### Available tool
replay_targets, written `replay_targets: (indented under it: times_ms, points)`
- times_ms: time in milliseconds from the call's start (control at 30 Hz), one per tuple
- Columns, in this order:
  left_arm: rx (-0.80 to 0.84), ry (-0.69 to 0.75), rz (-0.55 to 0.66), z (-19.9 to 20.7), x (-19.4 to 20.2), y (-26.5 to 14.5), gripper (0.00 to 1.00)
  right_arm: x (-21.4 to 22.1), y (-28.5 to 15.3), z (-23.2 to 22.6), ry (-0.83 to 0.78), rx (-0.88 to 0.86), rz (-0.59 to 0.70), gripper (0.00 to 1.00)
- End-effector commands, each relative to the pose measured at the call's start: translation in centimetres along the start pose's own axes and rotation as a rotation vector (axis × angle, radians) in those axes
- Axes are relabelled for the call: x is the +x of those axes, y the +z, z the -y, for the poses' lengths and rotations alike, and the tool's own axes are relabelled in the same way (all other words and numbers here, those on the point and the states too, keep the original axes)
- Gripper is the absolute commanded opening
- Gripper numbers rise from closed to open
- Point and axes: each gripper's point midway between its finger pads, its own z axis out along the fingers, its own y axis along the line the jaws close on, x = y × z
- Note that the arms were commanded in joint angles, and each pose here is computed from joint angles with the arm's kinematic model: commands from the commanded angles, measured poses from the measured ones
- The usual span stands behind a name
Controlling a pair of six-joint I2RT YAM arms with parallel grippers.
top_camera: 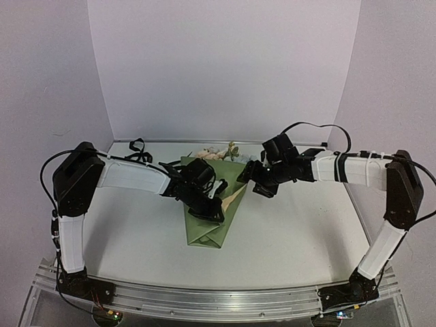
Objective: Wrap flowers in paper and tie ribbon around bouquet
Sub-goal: Press the folded bouquet at the center of the board.
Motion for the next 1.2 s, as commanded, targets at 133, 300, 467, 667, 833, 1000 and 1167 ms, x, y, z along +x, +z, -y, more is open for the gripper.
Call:
replay_targets:
  times_ms: [133, 300, 467, 667, 833, 1000, 1167]
  points:
    - [0.025, 0.023, 0.012, 1.1, -1.0, 0.1, 0.10, -1.2, 3.3, 0.5, 0.070, 0.015, -0.036, 0.54]
    - [0.030, 0.025, 0.013, 1.2, -1.0, -0.1, 0.14, -2.4, 5.2, 0.7, 0.095, 0.017, -0.047, 0.31]
    - [0.053, 0.053, 0.037, 2.3, -1.3, -1.7, 0.38, -3.0, 6.3, 1.3, 0.086, 0.029, -0.054, 0.00]
    - [0.137, 0.095, 0.085, 4.2, -1.1, -5.3, 0.55, -2.4, 7.3, 2.1, 0.035, 0.038, -0.082, 0.00]
    - [0.157, 0.007, 0.063, 1.3, 0.0, -5.5, 0.36, -2.6, 8.0, 2.1, 0.010, 0.038, -0.088, 0.00]
    - [0.171, -0.054, 0.037, -1.0, 1.0, -4.2, 0.28, -2.6, 8.6, 1.9, -0.011, 0.032, -0.098, 0.00]
    - [0.184, -0.085, -0.013, -2.0, 2.2, -2.4, 0.22, -2.8, 8.9, 2.0, -0.036, 0.047, -0.101, 0.00]
